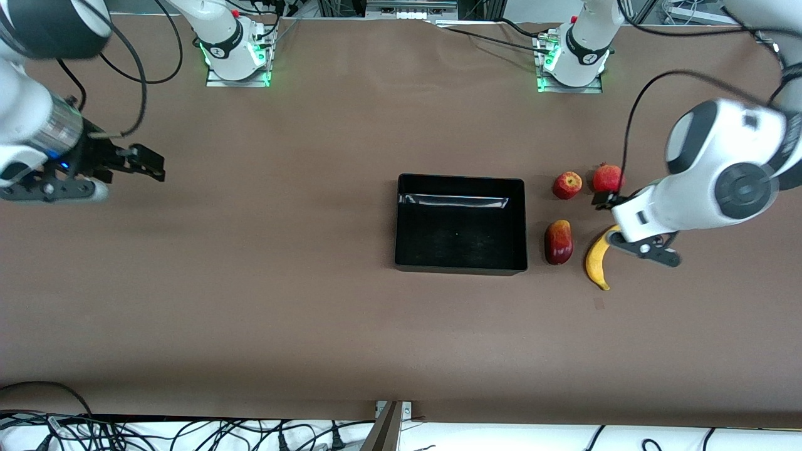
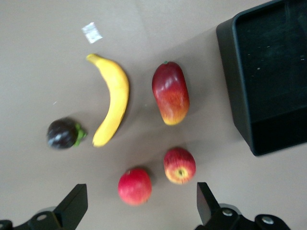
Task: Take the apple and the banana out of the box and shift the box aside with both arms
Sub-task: 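Raise the left gripper away while the right gripper reaches the box, then lower the right gripper onto the box rim and close it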
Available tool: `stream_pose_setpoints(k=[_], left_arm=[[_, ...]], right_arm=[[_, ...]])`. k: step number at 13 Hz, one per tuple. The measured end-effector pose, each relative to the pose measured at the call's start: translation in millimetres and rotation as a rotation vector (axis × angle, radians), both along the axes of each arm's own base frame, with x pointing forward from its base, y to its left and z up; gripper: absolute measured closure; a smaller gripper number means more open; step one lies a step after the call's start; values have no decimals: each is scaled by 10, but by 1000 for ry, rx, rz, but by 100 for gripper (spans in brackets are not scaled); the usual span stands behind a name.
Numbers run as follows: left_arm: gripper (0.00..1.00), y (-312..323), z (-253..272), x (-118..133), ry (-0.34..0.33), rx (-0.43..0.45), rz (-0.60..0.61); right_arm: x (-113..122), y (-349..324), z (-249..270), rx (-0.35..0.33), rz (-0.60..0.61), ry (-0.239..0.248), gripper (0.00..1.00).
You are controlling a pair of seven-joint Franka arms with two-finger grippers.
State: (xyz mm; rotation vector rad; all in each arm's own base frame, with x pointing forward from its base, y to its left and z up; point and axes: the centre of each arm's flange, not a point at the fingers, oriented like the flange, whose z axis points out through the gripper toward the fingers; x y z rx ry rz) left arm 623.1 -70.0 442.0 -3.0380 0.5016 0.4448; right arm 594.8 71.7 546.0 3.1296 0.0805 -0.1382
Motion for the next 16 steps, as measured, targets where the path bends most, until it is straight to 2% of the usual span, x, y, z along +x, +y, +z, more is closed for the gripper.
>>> stream_pose_setpoints(k=[2,4,7,9,10,13,16], left_arm=[[0,61,461,14,4,9,37],[0,71,898,-11,-38,4,59],[0,4,1373,-245,-109,-1,144],[0,169,1471,-390,-224,-24,248],[0,259,1440,-484,-261,-27,280],[0,312,1299,-680,-275,-26,288],[0,319,1285,-690,-272,-25,288]], right_arm=[[38,252,-194,0,48,29,0],[-29,776,-307,-1,121,44,0],[-33,1715,-763,40,119,13,0],[-28,2215,-1170,91,93,10,0],[-48,2451,-1344,102,60,4,0],[-250,3213,-1676,128,-23,-37,0],[-460,3722,-2010,150,-54,-64,0]])
